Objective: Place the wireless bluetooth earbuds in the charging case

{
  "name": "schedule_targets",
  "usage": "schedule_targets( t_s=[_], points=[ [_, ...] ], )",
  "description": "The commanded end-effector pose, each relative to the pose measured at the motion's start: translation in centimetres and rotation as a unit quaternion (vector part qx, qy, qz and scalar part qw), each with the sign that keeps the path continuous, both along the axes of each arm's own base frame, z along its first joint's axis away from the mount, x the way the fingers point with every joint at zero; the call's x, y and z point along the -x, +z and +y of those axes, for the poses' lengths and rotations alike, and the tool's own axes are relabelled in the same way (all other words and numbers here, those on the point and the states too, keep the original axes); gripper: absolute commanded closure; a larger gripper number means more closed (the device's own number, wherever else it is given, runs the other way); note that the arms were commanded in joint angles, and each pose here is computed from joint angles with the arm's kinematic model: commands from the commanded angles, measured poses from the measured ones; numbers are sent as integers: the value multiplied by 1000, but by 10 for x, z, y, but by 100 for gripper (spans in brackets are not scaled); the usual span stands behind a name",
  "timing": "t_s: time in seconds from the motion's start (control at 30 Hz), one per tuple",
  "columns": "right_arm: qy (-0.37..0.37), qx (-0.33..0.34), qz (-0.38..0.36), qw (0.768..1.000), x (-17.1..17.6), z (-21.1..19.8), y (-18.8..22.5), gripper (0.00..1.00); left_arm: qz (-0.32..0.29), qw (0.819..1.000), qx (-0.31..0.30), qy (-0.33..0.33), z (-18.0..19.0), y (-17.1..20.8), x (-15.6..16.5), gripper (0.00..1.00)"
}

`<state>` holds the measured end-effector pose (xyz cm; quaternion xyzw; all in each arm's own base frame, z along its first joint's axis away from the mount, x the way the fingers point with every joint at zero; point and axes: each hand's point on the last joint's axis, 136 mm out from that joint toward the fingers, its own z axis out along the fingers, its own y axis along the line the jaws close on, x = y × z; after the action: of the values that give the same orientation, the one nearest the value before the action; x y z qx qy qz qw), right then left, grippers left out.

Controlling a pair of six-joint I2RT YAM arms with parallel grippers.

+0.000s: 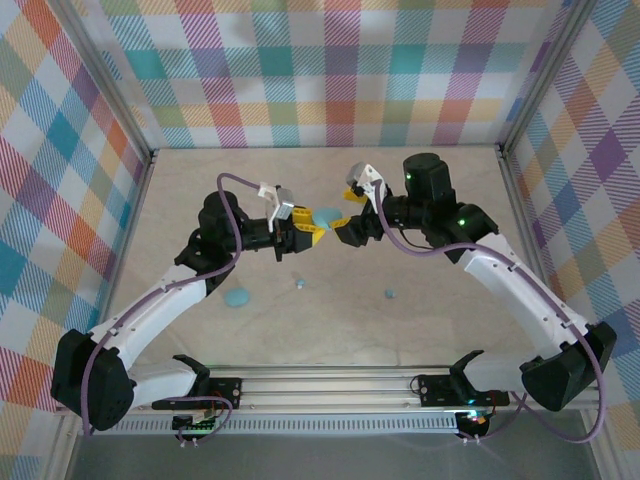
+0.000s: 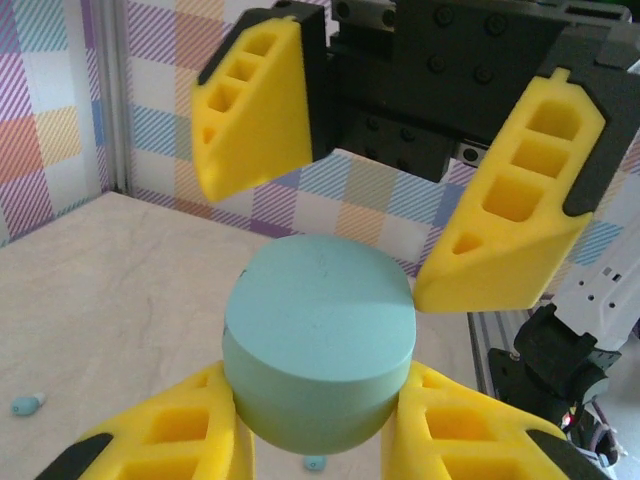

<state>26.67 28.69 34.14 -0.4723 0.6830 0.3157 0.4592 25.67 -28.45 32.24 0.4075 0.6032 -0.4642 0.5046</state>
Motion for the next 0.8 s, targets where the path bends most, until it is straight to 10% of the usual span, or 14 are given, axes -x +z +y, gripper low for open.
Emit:
schedule_targets(
  t_s=[0.0, 0.77],
  points=[
    [-5, -15, -7, 1000, -12, 6, 10, 23, -22, 1000, 3, -11, -2, 7, 7, 89],
    [-28, 31, -22, 999, -30, 3, 0, 23, -22, 1000, -1, -10, -2, 4, 9, 90]
  ],
)
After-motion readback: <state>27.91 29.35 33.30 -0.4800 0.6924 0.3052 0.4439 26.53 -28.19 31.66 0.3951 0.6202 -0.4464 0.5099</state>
